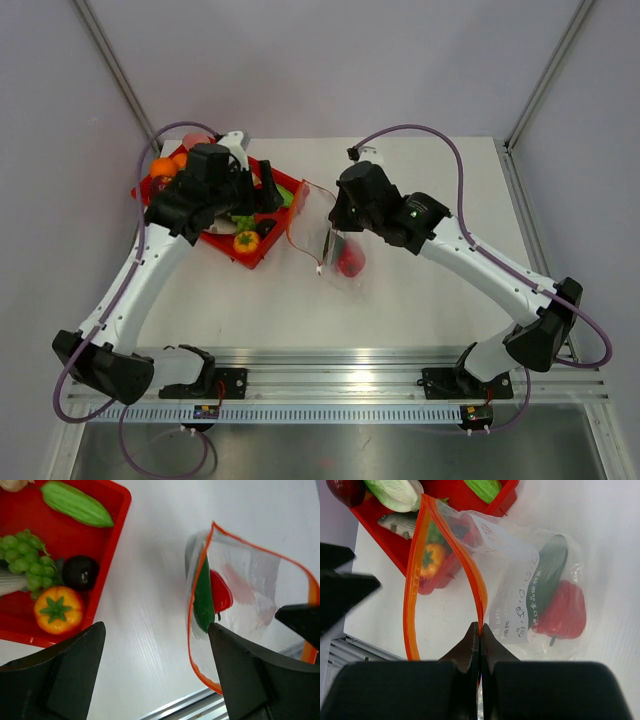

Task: Place the food in the zip-top bag and seal the zipper
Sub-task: Place the fake vegetable in the zipper food storage bag, then pick up the fake vegetable from the bin.

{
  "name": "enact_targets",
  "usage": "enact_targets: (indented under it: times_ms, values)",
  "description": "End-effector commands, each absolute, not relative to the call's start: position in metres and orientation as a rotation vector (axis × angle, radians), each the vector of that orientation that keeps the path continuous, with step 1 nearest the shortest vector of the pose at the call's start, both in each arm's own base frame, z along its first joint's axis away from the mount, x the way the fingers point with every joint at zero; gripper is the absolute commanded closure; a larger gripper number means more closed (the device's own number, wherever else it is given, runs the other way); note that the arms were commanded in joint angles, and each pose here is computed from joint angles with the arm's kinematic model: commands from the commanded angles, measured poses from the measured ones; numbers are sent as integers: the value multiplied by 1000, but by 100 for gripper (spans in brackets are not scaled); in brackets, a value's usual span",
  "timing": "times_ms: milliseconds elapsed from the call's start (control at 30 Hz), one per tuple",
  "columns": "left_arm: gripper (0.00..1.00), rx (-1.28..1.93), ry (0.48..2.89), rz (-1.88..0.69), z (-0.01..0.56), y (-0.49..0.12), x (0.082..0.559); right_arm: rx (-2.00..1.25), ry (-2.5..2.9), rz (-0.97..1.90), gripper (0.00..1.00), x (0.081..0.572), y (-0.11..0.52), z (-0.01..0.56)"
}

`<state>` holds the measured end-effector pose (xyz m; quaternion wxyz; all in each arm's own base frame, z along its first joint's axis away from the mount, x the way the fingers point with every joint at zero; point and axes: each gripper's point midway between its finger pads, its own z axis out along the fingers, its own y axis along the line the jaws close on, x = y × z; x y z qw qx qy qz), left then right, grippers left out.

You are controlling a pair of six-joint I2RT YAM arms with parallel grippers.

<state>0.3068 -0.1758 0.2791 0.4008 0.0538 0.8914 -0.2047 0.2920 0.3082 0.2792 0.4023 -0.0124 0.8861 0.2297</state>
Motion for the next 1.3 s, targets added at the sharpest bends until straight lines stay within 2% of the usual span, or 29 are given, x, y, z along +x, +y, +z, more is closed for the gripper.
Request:
enact_targets:
  times_ms: [0,67,100,133,267,533,767,1000,1133,1267]
  values:
    - [14,39,2134,-525,319,-139,327,-32,2184,639,100,291,313,296]
    - [14,-112,2116,-410,317,-99,343,-41,2179,642,100,291,313,297]
    - [4,-181,2111,-349,315,-82,348,-43,2174,648,100,290,312,298]
    - [3,-281,2108,-269,311,-54,354,-52,2174,655,100,289,313,298]
    - [1,-516,2104,-156,299,12,366,-76,2171,684,100,286,317,298]
    - [1,-759,2195,67,260,105,390,-114,2157,707,100,286,322,295]
    - [1,-711,2268,236,229,141,425,-162,2169,736,100,287,335,285]
    - [1,-566,2348,190,201,137,452,-213,2191,752,100,293,352,271]
    - [1,-488,2297,213,185,138,454,-245,2197,766,100,296,361,268]
    - [1,-413,2203,255,195,140,461,-259,2207,767,100,298,368,263]
